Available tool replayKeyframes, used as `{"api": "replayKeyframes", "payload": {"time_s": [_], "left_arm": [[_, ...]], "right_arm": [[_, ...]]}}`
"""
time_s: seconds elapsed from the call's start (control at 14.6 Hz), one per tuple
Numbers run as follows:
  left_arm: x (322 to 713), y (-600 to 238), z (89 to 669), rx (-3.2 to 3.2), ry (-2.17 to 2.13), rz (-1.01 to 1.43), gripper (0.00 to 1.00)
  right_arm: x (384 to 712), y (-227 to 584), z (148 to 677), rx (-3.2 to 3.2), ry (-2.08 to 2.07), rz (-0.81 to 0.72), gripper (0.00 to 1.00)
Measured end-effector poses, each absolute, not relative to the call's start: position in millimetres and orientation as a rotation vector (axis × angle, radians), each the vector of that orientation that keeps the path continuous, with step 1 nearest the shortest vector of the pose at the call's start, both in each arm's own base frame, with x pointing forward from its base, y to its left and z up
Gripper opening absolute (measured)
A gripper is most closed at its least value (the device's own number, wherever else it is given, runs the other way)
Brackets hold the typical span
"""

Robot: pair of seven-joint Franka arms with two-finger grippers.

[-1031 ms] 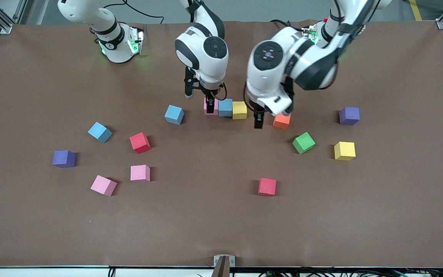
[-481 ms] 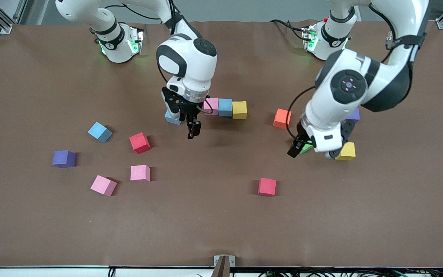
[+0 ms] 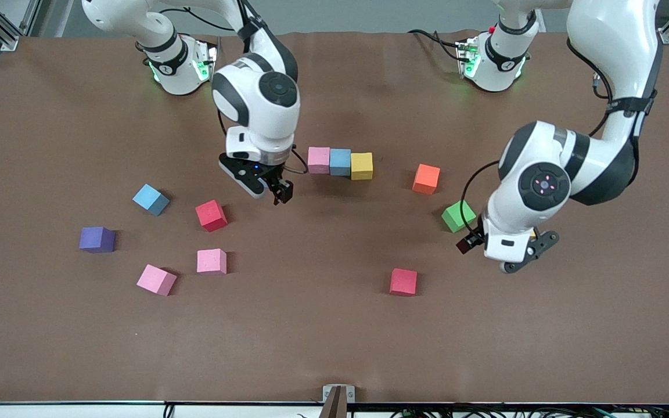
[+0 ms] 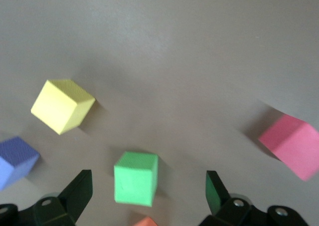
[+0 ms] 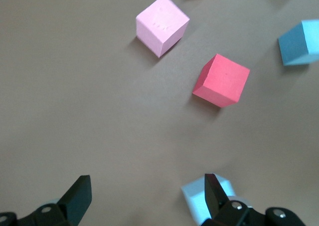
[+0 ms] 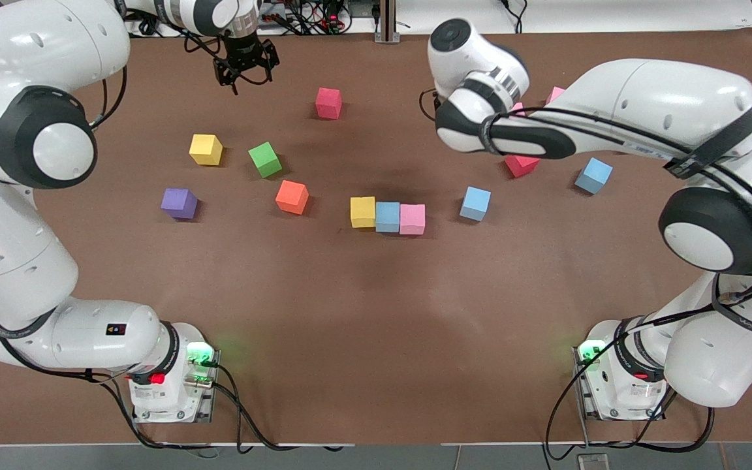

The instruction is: Arrange 11 blocks into digit 3

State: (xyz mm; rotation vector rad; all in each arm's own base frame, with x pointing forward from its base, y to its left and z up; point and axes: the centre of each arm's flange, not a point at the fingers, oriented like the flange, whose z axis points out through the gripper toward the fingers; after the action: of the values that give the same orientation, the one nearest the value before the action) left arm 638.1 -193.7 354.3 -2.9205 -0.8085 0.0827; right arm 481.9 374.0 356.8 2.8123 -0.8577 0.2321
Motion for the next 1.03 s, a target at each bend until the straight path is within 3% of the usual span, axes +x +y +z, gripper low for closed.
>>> {"api": "replayKeyframes", "payload": {"time_s": [0.34,0.62,1.03], "left_arm": [[645.1,-168.6,297.4,-2.934,-0.786,0.147,1.0],[624.3,-170.6,259.7,-2.951,-0.781,0.154,1.0],[568.0,-154.4,222.6,-2.987,-0.796,0.122,1.0]], "right_arm": [[469.9,357.4,356.5,2.83,-0.455,0.02,1.0],[438.0,387.7,329.5,2.896,-0.33,0.043,1.0],[434.8,348.3,277.1,2.986,-0.332,0.099,1.0]]}}
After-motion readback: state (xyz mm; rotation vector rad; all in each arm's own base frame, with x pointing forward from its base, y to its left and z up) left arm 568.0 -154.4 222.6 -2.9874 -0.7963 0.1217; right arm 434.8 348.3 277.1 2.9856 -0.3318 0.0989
